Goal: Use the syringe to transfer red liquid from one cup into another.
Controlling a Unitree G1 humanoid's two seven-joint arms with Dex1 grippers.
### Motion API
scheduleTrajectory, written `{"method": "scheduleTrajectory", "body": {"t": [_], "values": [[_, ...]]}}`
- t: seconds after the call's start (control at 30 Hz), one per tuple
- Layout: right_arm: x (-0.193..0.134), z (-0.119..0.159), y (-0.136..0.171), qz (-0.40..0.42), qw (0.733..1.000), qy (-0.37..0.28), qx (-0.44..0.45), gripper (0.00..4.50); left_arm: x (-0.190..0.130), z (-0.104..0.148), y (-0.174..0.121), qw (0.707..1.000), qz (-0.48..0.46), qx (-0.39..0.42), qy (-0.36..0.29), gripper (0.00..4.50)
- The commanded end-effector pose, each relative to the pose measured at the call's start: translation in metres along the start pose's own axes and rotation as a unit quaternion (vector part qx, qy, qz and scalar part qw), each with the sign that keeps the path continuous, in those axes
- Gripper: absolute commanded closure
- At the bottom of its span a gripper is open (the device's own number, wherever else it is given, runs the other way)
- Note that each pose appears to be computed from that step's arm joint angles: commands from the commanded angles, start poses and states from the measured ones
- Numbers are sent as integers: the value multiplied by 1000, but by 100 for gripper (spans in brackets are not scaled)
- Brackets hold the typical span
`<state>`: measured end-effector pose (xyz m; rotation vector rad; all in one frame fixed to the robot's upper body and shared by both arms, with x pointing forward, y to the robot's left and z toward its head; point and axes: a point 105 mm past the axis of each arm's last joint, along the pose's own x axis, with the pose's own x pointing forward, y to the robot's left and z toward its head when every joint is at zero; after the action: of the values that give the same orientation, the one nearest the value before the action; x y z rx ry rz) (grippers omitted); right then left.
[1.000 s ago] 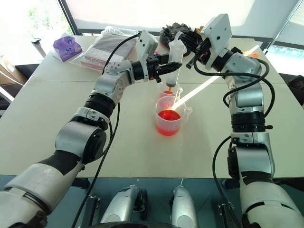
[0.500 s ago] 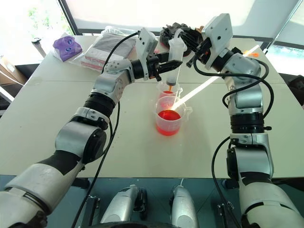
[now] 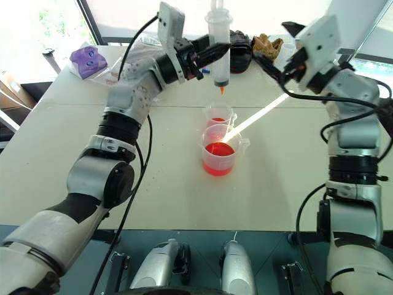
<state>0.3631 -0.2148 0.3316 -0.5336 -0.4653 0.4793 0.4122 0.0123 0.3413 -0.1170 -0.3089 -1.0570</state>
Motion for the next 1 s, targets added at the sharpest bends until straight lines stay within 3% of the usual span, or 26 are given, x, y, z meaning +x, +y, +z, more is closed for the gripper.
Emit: {"method": "scheduleTrajectory", "body": {"t": [0.03,0.13,0.2,0.33,0.5,0.6,0.77,0.83,1.0], "values": [[-20,35,9,47,998,-28,36,64,-18,34,15,998,53,1,37,295],[-33,48,37,123,989,-18,83,64,-45,23,30,983,105,-62,134,295],[-39,56,54,165,980,-11,111,64,-69,0,40,951,154,-130,233,295],[-57,63,101,266,949,19,171,64,-119,-42,33,897,182,-200,349,295],[-74,54,154,356,909,61,208,64,-151,-96,9,845,173,-277,424,295],[-74,41,172,368,904,87,199,64,-167,-133,0,807,180,-339,449,295],[-71,28,182,367,903,102,199,64,-174,-153,-13,795,183,-359,454,295],[-71,26,185,370,902,102,199,60,-174,-154,-14,796,189,-353,454,201],[-68,22,186,361,906,104,197,60,-164,-143,-12,821,200,-346,408,66]]}}
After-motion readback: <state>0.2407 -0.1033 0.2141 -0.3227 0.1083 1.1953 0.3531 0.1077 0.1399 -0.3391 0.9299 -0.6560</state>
